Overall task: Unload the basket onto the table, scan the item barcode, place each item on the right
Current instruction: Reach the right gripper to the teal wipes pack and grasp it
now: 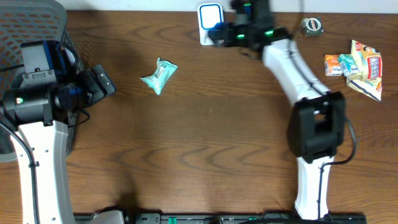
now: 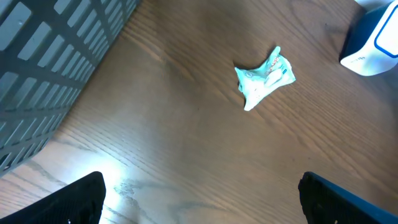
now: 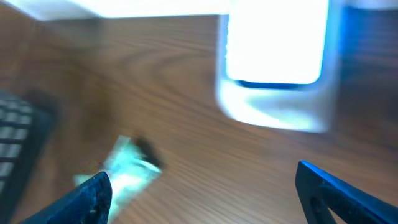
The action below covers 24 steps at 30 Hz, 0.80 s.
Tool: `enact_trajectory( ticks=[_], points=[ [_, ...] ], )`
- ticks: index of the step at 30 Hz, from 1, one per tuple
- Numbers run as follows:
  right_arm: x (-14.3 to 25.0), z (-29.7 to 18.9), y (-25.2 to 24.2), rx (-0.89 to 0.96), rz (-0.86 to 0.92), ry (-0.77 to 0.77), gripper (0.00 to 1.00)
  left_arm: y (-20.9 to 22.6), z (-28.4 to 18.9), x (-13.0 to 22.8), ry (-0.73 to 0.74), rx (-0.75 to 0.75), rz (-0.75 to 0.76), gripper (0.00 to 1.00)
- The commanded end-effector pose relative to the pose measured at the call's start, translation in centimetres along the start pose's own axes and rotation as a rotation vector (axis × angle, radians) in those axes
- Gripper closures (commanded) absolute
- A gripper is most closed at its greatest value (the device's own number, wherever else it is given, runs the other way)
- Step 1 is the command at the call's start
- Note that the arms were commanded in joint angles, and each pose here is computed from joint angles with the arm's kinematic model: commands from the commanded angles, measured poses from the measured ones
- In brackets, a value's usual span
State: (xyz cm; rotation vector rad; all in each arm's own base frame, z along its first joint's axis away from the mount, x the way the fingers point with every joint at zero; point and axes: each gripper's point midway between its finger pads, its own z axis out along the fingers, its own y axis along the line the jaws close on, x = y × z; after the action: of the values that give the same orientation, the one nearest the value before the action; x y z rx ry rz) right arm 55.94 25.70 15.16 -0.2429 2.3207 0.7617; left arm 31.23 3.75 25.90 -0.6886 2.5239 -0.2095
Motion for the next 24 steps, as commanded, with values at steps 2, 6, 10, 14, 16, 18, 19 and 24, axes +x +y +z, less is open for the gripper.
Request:
enact_trajectory(
  ticks=[2,6,10,14,16,18,19,24],
  points=[
    [2.6,4.3,3.6,0.029,0.064,0.000,0.11,-0.2,-0.5,-0.5,-0.014,0.010,-0.003,0.03],
    [5.1,7.5,6.7,0.037,0.012,-0.011,0.15,-0.2,-0.5,-0.5,-0.014,0.010,-0.003,0.02],
    [7.7,9.5,7.4,0.152,-0.031,-0.016,0.30,-0.2,-0.5,-0.5,-0.014,0.010,-0.003,0.02],
    [10.1,10.8,8.9,0.189,-0.071,-0.004,0.33,-0.2,-0.5,-0.5,-0.014,0.010,-0.003,0.02],
    [10.7,11.0,9.3,0.186,-0.079,0.007,0.33,-0.2,-0.5,-0.5,-0.014,0.010,-0.003,0.02],
    [11.2,11.2,9.4,0.187,-0.082,0.017,0.33,-0.2,-0.5,-0.5,-0.014,0.010,-0.003,0.02],
    [11.3,11.2,9.4,0.188,-0.082,0.021,0.34,-0.2,-0.5,-0.5,-0.014,0.009,-0.003,0.03],
    [12.3,11.4,8.9,0.203,-0.073,0.052,0.36,-0.2,-0.5,-0.5,-0.014,0.009,-0.003,0.02]
  ],
)
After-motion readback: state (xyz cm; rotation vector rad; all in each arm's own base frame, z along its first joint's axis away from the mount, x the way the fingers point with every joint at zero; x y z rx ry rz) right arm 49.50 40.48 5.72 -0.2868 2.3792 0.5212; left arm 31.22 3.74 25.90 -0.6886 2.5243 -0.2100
